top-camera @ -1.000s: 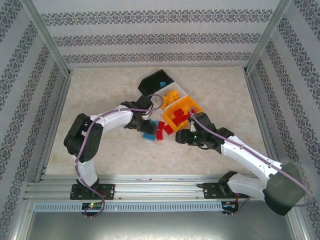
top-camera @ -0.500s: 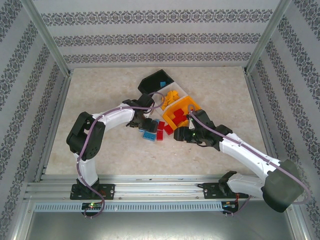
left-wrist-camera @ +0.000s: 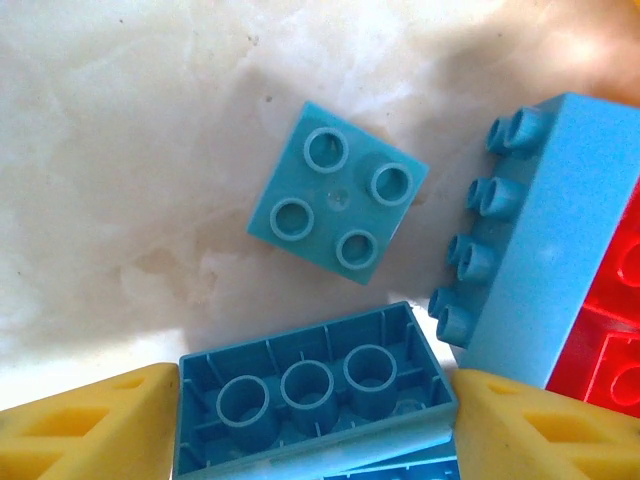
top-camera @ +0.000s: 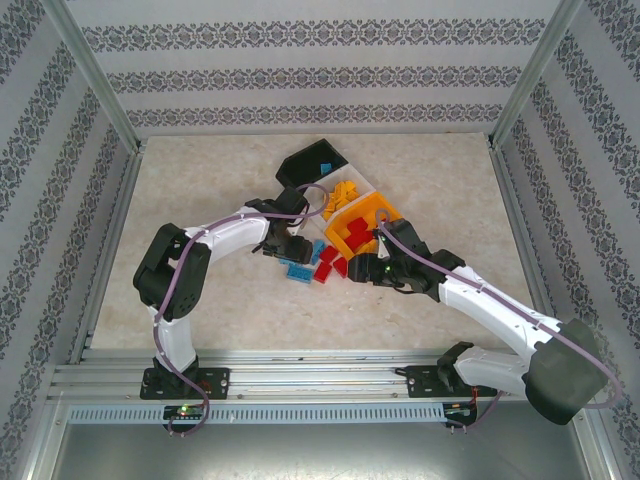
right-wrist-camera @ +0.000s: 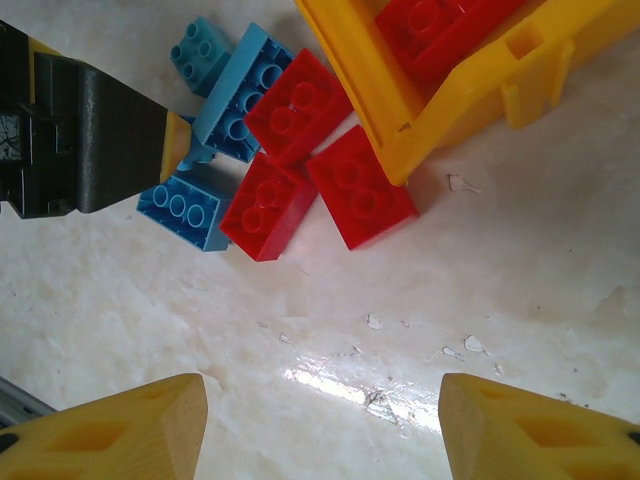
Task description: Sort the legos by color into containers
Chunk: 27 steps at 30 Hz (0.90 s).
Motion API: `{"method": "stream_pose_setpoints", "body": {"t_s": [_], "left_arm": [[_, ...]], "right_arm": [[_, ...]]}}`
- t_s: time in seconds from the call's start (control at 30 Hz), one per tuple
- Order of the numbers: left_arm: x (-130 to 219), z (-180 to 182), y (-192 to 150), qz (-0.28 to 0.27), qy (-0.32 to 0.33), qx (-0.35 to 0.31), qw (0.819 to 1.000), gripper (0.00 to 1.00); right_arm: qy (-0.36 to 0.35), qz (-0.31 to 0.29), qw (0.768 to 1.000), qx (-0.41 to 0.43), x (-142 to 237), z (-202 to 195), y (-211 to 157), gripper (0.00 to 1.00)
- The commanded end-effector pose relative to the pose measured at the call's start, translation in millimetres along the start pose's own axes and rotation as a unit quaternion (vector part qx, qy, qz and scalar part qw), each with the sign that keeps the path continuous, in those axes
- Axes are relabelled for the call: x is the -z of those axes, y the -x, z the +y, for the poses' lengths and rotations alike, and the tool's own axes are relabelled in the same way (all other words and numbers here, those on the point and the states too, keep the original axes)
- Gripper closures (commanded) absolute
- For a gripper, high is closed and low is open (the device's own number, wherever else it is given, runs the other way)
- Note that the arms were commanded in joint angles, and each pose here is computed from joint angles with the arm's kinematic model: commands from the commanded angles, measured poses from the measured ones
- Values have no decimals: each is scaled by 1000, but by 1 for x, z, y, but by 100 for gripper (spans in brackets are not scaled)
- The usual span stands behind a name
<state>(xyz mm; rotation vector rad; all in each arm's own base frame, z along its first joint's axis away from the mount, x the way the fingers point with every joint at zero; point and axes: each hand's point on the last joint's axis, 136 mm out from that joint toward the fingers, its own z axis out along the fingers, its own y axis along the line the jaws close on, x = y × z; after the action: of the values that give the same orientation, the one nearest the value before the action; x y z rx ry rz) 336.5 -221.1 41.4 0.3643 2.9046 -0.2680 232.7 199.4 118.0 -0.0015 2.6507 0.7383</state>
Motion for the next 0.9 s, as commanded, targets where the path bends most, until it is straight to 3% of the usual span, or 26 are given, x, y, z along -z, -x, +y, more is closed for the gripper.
{"method": "stream_pose_setpoints", "body": {"t_s": [0.0, 0.47, 0.87], "left_arm": [[-10, 21, -28, 46, 29, 18, 998, 33], [21, 39, -23, 23, 38, 33, 998, 29], [80, 39, 80, -58, 23, 27, 998, 29]], "right_arm": [[2, -6, 1000, -5, 0, -1, 4, 37], [5, -6, 1000, -8, -2, -1, 3, 37], [-4, -10, 1000, -9, 1, -6, 6, 37]]}}
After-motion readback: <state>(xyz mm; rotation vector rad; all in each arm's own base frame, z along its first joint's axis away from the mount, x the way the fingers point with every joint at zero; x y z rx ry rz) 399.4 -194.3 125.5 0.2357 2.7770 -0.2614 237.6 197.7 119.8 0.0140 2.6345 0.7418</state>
